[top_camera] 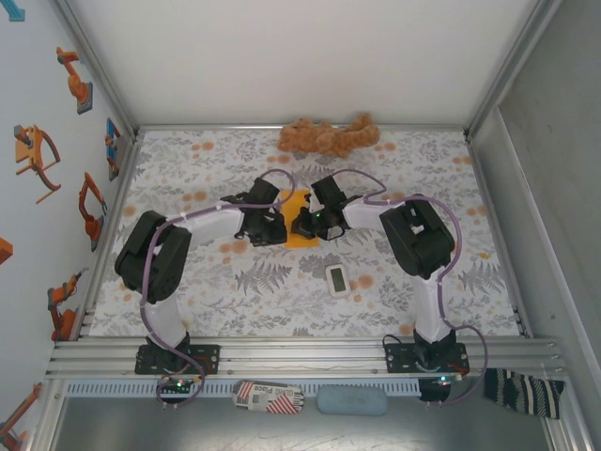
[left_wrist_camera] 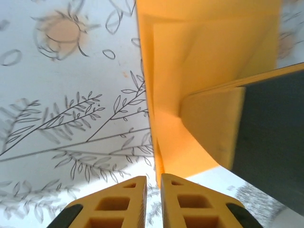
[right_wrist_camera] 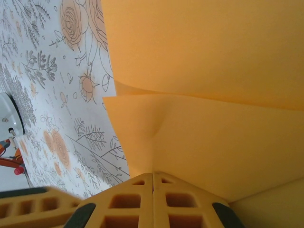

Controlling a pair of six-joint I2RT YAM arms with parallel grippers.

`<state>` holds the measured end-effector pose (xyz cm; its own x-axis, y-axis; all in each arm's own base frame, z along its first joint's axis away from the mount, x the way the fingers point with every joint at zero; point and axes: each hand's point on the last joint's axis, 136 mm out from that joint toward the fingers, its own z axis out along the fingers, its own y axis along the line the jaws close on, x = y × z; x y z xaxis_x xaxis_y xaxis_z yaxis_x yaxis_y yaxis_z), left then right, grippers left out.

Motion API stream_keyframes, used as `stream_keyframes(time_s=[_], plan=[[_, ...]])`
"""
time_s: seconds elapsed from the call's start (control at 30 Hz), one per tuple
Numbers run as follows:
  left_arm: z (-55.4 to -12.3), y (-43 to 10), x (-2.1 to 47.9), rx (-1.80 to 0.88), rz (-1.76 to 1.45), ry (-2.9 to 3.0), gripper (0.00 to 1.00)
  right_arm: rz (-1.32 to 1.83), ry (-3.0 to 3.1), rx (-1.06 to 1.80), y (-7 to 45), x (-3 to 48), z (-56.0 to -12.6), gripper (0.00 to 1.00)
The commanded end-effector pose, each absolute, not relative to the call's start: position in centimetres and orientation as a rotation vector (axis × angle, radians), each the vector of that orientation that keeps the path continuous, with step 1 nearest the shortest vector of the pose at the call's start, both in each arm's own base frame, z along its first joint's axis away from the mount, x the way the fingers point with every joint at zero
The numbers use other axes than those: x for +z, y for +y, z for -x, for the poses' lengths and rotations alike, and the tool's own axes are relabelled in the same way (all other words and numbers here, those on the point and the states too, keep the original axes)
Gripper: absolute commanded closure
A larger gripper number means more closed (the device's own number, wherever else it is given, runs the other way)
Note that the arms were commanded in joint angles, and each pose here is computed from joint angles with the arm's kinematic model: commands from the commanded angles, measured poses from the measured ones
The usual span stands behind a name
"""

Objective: Fold a paper plane with a square sheet of paper (pick it up from the middle)
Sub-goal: Fold the triangle a second time at the center of the table.

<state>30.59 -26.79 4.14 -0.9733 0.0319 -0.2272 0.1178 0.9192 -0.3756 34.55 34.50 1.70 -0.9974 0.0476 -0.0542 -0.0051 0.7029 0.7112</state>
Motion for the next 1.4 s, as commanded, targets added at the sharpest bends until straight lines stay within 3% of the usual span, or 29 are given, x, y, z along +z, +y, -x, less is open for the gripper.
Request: stream_keyframes(time_s=[0.0, 0.17, 0.33, 0.73, 1.0, 1.37], plan=[[-31.5, -27.4, 7.3, -0.682, -0.035, 2.755, 0.84, -0.160, 2.987, 0.939, 31.6, -3.4, -33.1, 1.00], [-30.6, -30.3, 6.7, -0.930, 0.016, 2.761, 0.92, -0.188, 3.000, 0.923, 31.3, -3.8, -32.9, 1.00], [-30.2, -30.9, 4.8, -0.954, 0.063, 2.795, 1.00, -0.210, 3.006, 0.914, 31.1, -4.0, -32.9, 1.00], [-30.2, -27.6, 3.4, -0.831, 0.210, 2.784, 1.00, -0.235, 2.999, 0.928, 30.9, -3.8, -33.1, 1.00], [-30.9, -29.5, 4.4, -0.979, 0.171, 2.739, 1.00, -0.238, 2.994, 0.933, 31.0, -3.8, -33.3, 1.00], [-31.2, -29.5, 2.6, -0.939, 0.185, 2.783, 1.00, -0.240, 2.995, 0.937, 31.0, -3.7, -33.2, 1.00]])
